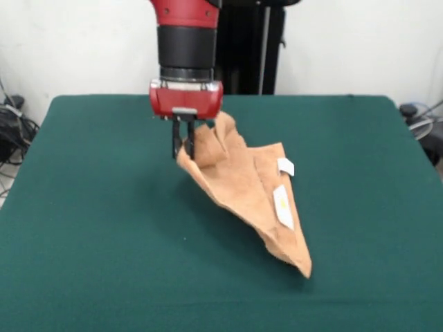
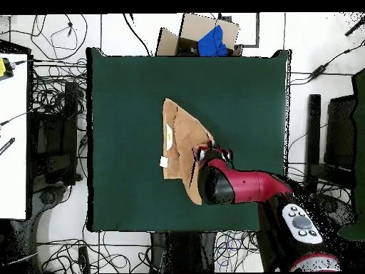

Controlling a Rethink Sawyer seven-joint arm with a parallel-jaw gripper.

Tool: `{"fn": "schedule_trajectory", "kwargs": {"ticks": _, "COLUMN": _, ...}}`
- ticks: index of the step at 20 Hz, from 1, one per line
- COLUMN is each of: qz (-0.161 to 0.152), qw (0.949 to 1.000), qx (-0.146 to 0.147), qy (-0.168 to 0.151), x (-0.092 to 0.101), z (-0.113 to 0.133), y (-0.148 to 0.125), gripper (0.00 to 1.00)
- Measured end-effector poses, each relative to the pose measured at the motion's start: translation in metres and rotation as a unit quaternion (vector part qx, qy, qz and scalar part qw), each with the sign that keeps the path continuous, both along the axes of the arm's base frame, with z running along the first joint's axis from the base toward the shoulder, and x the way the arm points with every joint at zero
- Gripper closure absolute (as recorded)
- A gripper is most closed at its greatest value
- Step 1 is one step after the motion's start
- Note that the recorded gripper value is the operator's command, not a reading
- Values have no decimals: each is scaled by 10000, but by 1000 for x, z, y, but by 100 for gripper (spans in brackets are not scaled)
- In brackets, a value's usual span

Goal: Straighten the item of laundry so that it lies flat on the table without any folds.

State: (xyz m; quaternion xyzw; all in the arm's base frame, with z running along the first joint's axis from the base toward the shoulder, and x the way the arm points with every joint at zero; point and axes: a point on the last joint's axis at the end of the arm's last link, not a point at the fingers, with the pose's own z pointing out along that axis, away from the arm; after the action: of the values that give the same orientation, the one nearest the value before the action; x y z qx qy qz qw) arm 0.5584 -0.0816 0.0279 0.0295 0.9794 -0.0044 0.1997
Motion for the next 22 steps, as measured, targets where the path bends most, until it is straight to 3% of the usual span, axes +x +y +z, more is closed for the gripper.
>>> {"fn": "schedule_trajectory", "kwargs": {"ticks": 7, "qz": 416, "qw": 9983, "qx": 108, "qy": -382, "x": 47, "z": -14, "y": 11, "gripper": 100}}
{"fn": "schedule_trajectory", "kwargs": {"ticks": 15, "qz": 641, "qw": 9928, "qx": 292, "qy": -973, "x": 100, "z": -33, "y": -1, "gripper": 100}}
{"fn": "schedule_trajectory", "kwargs": {"ticks": 22, "qz": 689, "qw": 9902, "qx": 420, "qy": -1144, "x": 113, "z": -38, "y": -12, "gripper": 100}}
